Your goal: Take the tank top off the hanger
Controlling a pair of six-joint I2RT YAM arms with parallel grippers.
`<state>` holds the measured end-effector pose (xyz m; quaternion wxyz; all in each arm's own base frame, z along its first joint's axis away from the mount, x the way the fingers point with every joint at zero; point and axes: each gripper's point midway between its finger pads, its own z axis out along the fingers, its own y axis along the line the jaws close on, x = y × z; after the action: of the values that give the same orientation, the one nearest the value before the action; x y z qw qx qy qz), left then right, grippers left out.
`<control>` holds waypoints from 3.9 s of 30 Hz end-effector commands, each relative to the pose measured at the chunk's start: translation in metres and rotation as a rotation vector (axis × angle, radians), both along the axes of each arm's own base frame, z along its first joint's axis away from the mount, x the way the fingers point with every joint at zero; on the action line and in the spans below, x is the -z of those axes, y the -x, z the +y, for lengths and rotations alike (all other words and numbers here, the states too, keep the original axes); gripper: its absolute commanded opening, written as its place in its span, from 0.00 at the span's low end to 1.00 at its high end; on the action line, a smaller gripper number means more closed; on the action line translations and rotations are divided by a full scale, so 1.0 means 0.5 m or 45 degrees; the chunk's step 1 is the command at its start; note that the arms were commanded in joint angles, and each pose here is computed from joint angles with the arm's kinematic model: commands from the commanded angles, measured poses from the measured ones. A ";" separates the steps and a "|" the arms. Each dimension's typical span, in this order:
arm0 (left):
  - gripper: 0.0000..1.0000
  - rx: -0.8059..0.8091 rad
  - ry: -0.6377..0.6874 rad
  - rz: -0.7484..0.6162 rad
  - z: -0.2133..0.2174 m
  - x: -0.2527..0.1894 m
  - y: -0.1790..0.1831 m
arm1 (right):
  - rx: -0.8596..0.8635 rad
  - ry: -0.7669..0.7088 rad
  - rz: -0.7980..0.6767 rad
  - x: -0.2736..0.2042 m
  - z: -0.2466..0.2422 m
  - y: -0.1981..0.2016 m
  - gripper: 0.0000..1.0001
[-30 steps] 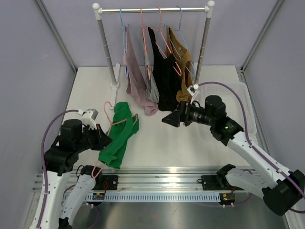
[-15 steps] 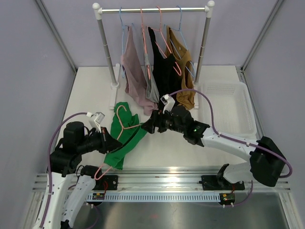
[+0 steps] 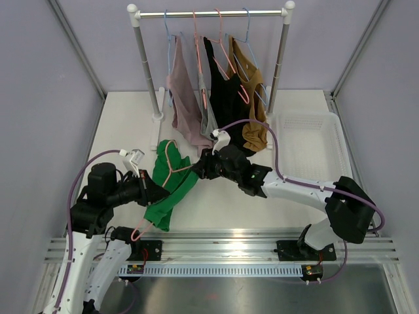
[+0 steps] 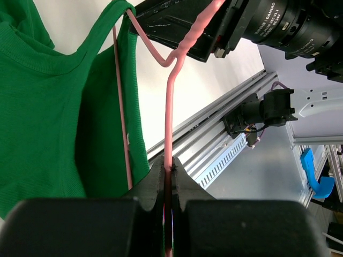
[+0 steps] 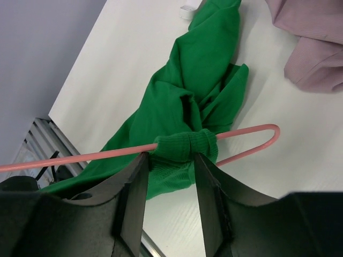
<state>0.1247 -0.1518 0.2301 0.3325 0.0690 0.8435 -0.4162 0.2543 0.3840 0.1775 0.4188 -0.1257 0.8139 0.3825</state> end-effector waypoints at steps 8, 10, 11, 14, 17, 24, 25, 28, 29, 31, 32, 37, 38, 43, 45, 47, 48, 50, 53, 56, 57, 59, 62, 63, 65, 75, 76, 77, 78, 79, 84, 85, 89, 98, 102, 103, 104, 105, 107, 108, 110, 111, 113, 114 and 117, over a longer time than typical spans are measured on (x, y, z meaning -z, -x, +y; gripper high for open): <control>0.00 0.032 0.029 -0.135 -0.006 -0.062 -0.003 | 0.120 0.068 -0.085 0.001 -0.016 -0.040 0.04; 0.00 0.031 0.015 -0.133 -0.003 -0.060 -0.001 | 0.176 0.125 -0.109 0.005 -0.035 -0.054 0.00; 0.00 0.038 0.006 -0.144 -0.002 -0.062 0.001 | 0.200 0.160 -0.118 0.010 -0.046 -0.062 0.00; 0.00 0.069 -0.016 -0.150 0.000 -0.060 0.013 | 0.340 0.259 -0.082 0.035 -0.113 -0.106 0.00; 0.00 0.082 -0.018 -0.180 0.001 -0.072 0.023 | 0.484 0.304 -0.024 0.061 -0.196 -0.152 0.00; 0.00 0.055 0.083 -0.328 -0.005 -0.158 0.027 | 0.433 0.230 -0.060 0.008 -0.220 -0.131 0.00; 0.00 0.040 0.108 -0.413 -0.006 -0.191 0.020 | 0.401 0.208 -0.058 0.002 -0.218 -0.118 0.00; 0.00 -0.008 0.255 -0.684 -0.005 -0.320 0.029 | 0.177 0.012 -0.099 -0.079 -0.183 -0.054 0.00; 0.00 -0.010 0.289 -0.760 -0.006 -0.350 0.031 | 0.087 -0.046 -0.121 -0.105 -0.171 -0.030 0.00; 0.00 -0.036 0.392 -0.958 -0.002 -0.431 0.034 | -0.210 -0.225 -0.187 -0.186 -0.140 0.056 0.00; 0.00 -0.036 0.421 -1.021 -0.002 -0.455 0.033 | -0.308 -0.278 -0.198 -0.212 -0.134 0.088 0.00; 0.00 -0.180 0.581 -1.447 0.028 -0.574 0.010 | -0.492 -0.415 -0.278 -0.318 -0.183 0.205 0.00; 0.00 -0.194 0.576 -1.484 0.030 -0.582 0.000 | -0.503 -0.431 -0.330 -0.344 -0.201 0.225 0.00; 0.00 -0.439 0.537 -1.477 0.062 -0.619 -0.116 | -0.425 -0.335 -0.356 -0.368 -0.266 0.255 0.00; 0.00 -0.647 0.524 -1.394 0.104 -0.608 -0.155 | -0.306 -0.288 -0.366 -0.367 -0.301 0.245 0.00; 0.00 -0.743 0.454 -1.341 0.127 -0.605 -0.170 | -0.295 -0.262 -0.375 -0.364 -0.311 0.248 0.00; 0.00 -0.770 0.362 -1.210 0.129 -0.562 -0.201 | -0.314 -0.259 -0.363 -0.364 -0.310 0.254 0.00; 0.00 -0.816 0.269 -1.145 0.142 -0.545 -0.214 | -0.324 -0.249 -0.346 -0.359 -0.304 0.252 0.00; 0.00 -0.822 0.108 -0.967 0.145 -0.463 -0.243 | -0.297 -0.171 -0.262 -0.318 -0.282 0.218 0.00; 0.00 -0.783 -0.007 -0.868 0.141 -0.406 -0.258 | -0.280 -0.043 -0.126 -0.238 -0.236 0.170 0.00; 0.00 -0.773 -0.060 -0.829 0.143 -0.387 -0.261 | -0.197 0.026 -0.118 -0.211 -0.232 0.141 0.00; 0.00 -0.761 -0.118 -0.778 0.142 -0.383 -0.281 | -0.159 0.177 -0.048 -0.136 -0.199 0.120 0.06; 0.00 -0.694 -0.208 -0.648 0.128 -0.347 -0.310 | -0.105 0.265 0.035 -0.083 -0.179 0.102 0.53; 0.00 -0.682 -0.219 -0.641 0.126 -0.357 -0.310 | -0.074 0.272 0.038 -0.072 -0.177 0.098 0.57; 0.00 -0.670 -0.240 -0.600 0.123 -0.357 -0.325 | -0.028 0.275 0.031 -0.071 -0.187 0.091 0.99; 0.00 -0.552 -0.274 -0.543 0.075 -0.413 -0.447 | 0.098 0.290 -0.079 -0.108 -0.266 0.096 0.99; 0.00 -0.555 -0.295 -0.494 0.071 -0.394 -0.486 | 0.096 0.282 -0.089 -0.114 -0.270 0.099 1.00; 0.00 -0.553 -0.268 -0.536 0.067 -0.433 -0.494 | 0.103 0.283 -0.091 -0.113 -0.274 0.099 0.99; 0.00 -0.552 -0.260 -0.530 0.065 -0.441 -0.507 | 0.096 0.287 -0.089 -0.111 -0.277 0.104 0.99; 0.00 -0.537 -0.269 -0.480 0.058 -0.416 -0.548 | 0.095 0.269 -0.098 -0.119 -0.279 0.107 0.99; 0.00 -0.545 -0.206 -0.511 0.050 -0.475 -0.629 | 0.095 0.235 -0.110 -0.131 -0.294 0.120 0.99; 0.00 -0.549 -0.196 -0.524 0.054 -0.482 -0.641 | 0.091 0.221 -0.118 -0.138 -0.296 0.125 0.99; 0.00 -0.557 -0.146 -0.573 0.065 -0.482 -0.715 | 0.056 0.177 -0.141 -0.149 -0.298 0.139 0.99; 0.03 -0.562 -0.161 -0.583 0.082 -0.426 -0.817 | 0.026 0.185 -0.105 -0.125 -0.301 0.154 1.00; 0.09 -0.548 -0.171 -0.547 0.079 -0.406 -0.812 | 0.036 0.244 -0.100 -0.103 -0.298 0.141 0.99; 0.19 -0.546 -0.164 -0.563 0.079 -0.420 -0.800 | 0.023 0.272 -0.089 -0.090 -0.291 0.137 0.99; 0.28 -0.551 -0.165 -0.554 0.080 -0.417 -0.797 | 0.015 0.281 -0.093 -0.089 -0.284 0.133 0.99; 0.42 -0.561 -0.165 -0.555 0.083 -0.423 -0.790 | 0.005 0.308 -0.088 -0.081 -0.280 0.129 0.99; 0.63 -0.582 -0.164 -0.588 0.091 -0.456 -0.760 | -0.022 0.367 -0.040 -0.052 -0.260 0.119 1.00; 0.69 -0.593 -0.169 -0.588 0.094 -0.461 -0.751 | -0.039 0.391 -0.025 -0.039 -0.252 0.118 0.99; 0.80 -0.613 -0.176 -0.604 0.103 -0.482 -0.722 | -0.068 0.456 0.042 0.005 -0.232 0.110 0.99; 0.84 -0.628 -0.179 -0.629 0.110 -0.506 -0.690 | -0.069 0.475 0.061 0.017 -0.226 0.105 1.00; 0.99 -0.650 -0.188 -0.627 0.118 -0.511 -0.657 | -0.067 0.537 0.127 0.066 -0.210 0.094 1.00; 0.99 -0.666 -0.167 -0.690 0.125 -0.555 -0.601 | -0.054 0.553 0.157 0.083 -0.206 0.092 1.00; 0.99 -0.736 -0.159 -0.687 0.147 -0.545 -0.513 | -0.041 0.654 0.189 0.137 -0.188 0.082 0.99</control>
<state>0.4404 -0.0947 0.4445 0.5680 -0.0341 0.7900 -0.2285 0.2017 0.2672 0.0999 0.2829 -0.2132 0.9191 0.1727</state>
